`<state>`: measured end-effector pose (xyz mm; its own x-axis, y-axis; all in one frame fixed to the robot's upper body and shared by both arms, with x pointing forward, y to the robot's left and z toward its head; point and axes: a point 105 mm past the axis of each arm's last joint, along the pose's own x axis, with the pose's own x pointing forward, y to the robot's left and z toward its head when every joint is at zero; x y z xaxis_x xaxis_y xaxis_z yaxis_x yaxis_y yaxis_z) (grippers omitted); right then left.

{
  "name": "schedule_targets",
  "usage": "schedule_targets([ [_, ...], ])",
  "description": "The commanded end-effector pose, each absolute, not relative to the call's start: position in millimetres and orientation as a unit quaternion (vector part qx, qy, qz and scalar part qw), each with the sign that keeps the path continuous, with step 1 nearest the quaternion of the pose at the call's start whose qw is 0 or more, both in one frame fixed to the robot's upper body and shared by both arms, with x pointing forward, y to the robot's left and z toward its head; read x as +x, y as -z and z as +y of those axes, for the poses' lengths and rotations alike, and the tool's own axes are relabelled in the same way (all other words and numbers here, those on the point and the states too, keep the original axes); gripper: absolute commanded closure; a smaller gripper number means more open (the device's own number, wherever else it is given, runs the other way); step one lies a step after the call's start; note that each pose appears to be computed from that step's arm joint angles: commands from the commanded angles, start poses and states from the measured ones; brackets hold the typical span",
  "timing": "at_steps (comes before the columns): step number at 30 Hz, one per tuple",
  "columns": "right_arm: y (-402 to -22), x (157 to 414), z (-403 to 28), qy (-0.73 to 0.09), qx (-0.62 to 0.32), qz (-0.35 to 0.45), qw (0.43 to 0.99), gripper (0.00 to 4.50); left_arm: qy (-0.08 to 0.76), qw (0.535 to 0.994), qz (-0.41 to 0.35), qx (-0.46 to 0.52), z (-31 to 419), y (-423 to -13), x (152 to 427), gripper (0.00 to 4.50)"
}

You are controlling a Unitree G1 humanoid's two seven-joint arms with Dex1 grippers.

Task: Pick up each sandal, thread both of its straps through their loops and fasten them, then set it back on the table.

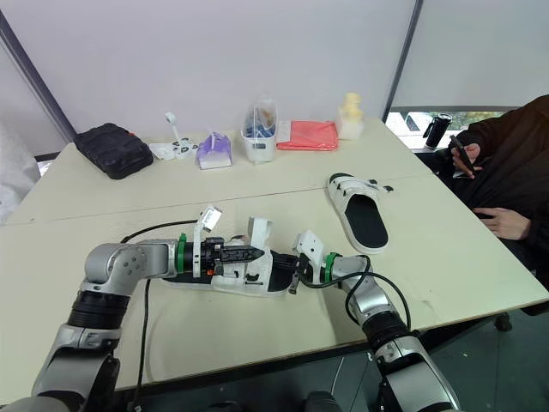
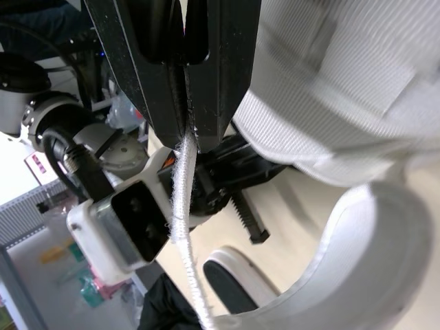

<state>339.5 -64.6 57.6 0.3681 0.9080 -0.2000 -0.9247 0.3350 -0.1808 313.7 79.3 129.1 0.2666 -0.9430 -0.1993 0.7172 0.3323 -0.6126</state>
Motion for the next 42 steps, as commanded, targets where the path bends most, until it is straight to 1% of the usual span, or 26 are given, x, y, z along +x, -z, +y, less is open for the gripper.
schedule_targets([
  [1,9,315,-74,-0.562,-0.14,0.166,0.798,4.5,0.558,0.758,0.267,-0.207,77,-135,307,4.48],
  [13,11,314,-74,-0.562,-0.139,0.168,0.798,4.5,0.569,0.746,0.263,-0.223,69,-140,300,4.48],
  [16,11,313,-74,-0.562,-0.139,0.168,0.797,4.5,0.57,0.742,0.254,-0.246,69,-149,303,4.48],
  [18,12,313,-74,-0.562,-0.139,0.168,0.798,4.5,0.571,0.745,0.257,-0.232,69,-147,302,4.48],
  [29,11,314,-73,-0.562,-0.139,0.167,0.798,4.5,0.566,0.747,0.27,-0.221,71,-139,300,4.48],
  [31,11,314,-73,-0.562,-0.139,0.167,0.798,4.5,0.563,0.75,0.275,-0.209,72,-133,300,4.48],
  [36,11,314,-73,-0.562,-0.14,0.167,0.798,4.5,0.558,0.764,0.301,-0.117,76,-102,291,4.48],
  [38,11,314,-74,-0.562,-0.14,0.168,0.798,4.5,0.552,0.773,0.297,-0.102,77,-96,293,4.48],
  [42,11,313,-74,-0.561,-0.14,0.167,0.798,4.5,0.533,0.796,0.268,-0.097,78,-97,304,4.48],
])
